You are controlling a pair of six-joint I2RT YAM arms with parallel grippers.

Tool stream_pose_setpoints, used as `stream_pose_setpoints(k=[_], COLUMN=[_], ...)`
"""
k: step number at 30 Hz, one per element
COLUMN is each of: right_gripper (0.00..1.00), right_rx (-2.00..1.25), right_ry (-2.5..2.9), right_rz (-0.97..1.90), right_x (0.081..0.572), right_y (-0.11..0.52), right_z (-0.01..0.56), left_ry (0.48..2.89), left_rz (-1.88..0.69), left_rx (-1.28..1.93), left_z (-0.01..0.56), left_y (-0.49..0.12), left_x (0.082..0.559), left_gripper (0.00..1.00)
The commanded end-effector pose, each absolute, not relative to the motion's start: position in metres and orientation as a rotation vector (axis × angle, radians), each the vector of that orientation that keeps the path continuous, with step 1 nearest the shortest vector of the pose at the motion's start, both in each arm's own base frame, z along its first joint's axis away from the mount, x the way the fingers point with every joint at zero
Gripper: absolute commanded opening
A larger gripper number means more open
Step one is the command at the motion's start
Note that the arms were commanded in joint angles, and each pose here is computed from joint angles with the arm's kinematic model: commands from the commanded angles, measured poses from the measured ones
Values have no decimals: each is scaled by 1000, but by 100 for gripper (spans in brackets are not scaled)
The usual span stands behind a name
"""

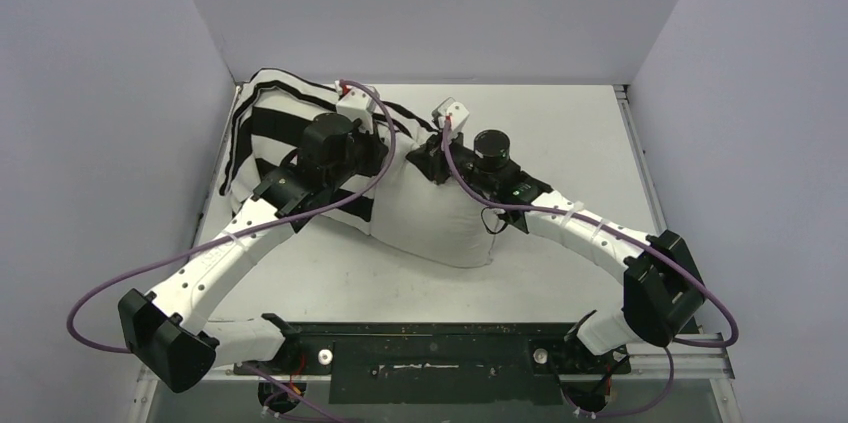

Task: Put the pillow into the pillowcase
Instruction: Stuff the pillow into the pillowcase.

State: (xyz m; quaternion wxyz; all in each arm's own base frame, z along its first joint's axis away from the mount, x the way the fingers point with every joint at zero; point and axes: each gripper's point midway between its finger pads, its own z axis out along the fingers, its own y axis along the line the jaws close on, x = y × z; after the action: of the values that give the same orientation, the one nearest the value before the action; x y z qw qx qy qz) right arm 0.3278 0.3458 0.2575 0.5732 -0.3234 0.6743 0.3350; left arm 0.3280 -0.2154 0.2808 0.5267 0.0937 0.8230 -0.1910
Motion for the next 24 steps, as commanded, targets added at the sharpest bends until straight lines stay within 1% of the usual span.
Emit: stream_pose_setpoints(k=[1,4,11,16,18,21,22,24], right_gripper=[0,0,0,0,0,0,0,0], right_rx=[-588,-539,-341,-98,41,234,271,330], right_ry=[1646,1692,1743,1676,1622,1592,1594,1607], right_rz=[892,942,890,968,998,995,987,973], right_x=[332,338,359,376,386,401,405,409], right_y=[349,346,314,291,278,255,250,244], right_z=[258,250,242,254,260,250,245,234], left_ry=[1796,1798,1780,1702,1722,1855,1876,1844], left_rz=[-661,-676,-838,-1094,-1090,-957,-959,-1036], left_rx=[348,395,478,549,580,611,631,638], left_z=[356,361,372,371,349,296,286,285], left_y=[-272,-293,-327,-370,-387,-401,-407,-422], left_x=[301,280,249,224,220,236,237,235], left_gripper=[0,0,0,0,0,0,0,0])
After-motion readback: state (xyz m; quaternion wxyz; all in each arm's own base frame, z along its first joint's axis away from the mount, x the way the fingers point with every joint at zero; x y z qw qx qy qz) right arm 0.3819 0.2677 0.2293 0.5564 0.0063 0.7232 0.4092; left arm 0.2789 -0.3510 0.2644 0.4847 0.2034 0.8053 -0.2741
